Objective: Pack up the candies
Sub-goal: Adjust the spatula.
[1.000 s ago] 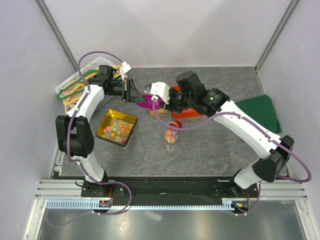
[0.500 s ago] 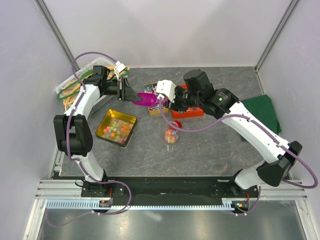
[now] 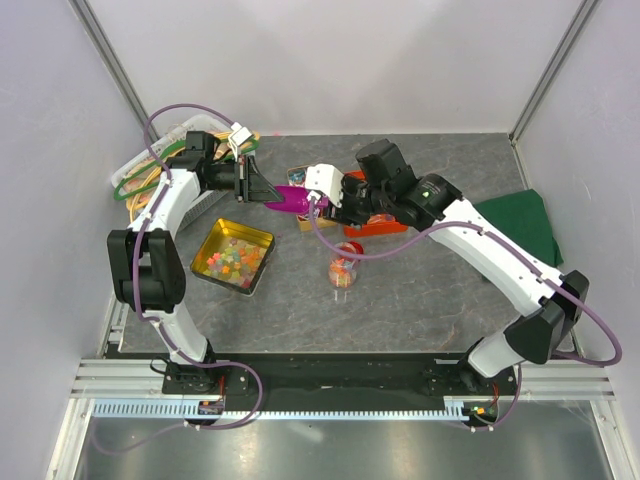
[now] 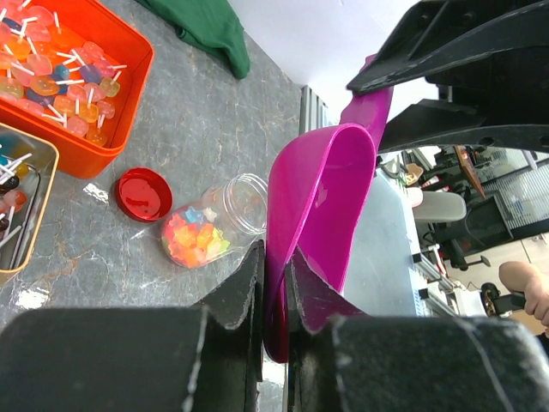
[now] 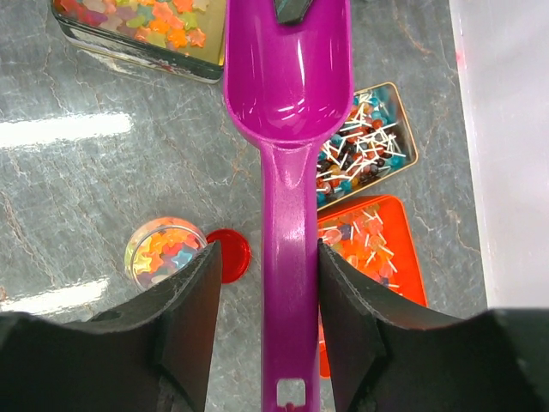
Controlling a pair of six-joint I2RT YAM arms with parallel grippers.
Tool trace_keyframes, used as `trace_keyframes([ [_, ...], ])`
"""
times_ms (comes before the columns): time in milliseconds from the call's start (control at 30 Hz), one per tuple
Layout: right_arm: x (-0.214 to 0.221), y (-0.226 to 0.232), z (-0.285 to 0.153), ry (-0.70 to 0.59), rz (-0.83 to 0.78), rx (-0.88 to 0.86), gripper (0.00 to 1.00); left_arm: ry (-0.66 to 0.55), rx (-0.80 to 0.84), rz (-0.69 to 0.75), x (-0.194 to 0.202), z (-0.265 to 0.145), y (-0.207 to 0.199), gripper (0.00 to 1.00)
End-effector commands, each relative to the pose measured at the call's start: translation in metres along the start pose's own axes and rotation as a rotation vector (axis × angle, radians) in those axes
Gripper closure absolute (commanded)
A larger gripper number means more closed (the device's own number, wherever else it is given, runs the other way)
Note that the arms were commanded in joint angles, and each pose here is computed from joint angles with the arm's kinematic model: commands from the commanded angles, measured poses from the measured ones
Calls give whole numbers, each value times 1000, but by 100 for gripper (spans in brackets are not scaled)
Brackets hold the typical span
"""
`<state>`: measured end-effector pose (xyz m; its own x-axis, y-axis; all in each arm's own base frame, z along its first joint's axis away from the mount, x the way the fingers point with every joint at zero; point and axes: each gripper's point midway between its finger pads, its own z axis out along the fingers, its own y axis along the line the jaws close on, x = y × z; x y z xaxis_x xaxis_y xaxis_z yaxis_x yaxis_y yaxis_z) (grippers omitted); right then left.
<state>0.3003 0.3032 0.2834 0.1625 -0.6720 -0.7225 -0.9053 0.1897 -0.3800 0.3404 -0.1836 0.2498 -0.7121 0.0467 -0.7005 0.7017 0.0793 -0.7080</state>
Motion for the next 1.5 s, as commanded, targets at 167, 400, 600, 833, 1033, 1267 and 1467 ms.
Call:
trace_keyframes([
  [167, -8, -2, 13, -37, -22, -21, 47, -52, 217, 28, -12, -3, -53, 98],
  [400, -11, -4, 18, -44, -22, -30, 53, -53, 224, 25, -12, -3, -54, 98],
  [600, -13, -7, 21, -47, -26, -28, 57, -53, 229, 22, -11, -3, -55, 98],
  [833, -16, -7, 22, -55, -26, -31, 69, -54, 230, 19, -10, -3, -54, 98],
  [1033, -15, -9, 22, -51, -25, -28, 85, -55, 235, 25, -10, -3, -56, 98],
  [1267, -11, -14, 22, -26, -10, 6, 100, -42, 177, 19, -9, -2, -44, 93],
  [1467, 1, -35, 7, 20, 25, 148, 100, -13, 34, 12, -15, -1, -10, 75],
])
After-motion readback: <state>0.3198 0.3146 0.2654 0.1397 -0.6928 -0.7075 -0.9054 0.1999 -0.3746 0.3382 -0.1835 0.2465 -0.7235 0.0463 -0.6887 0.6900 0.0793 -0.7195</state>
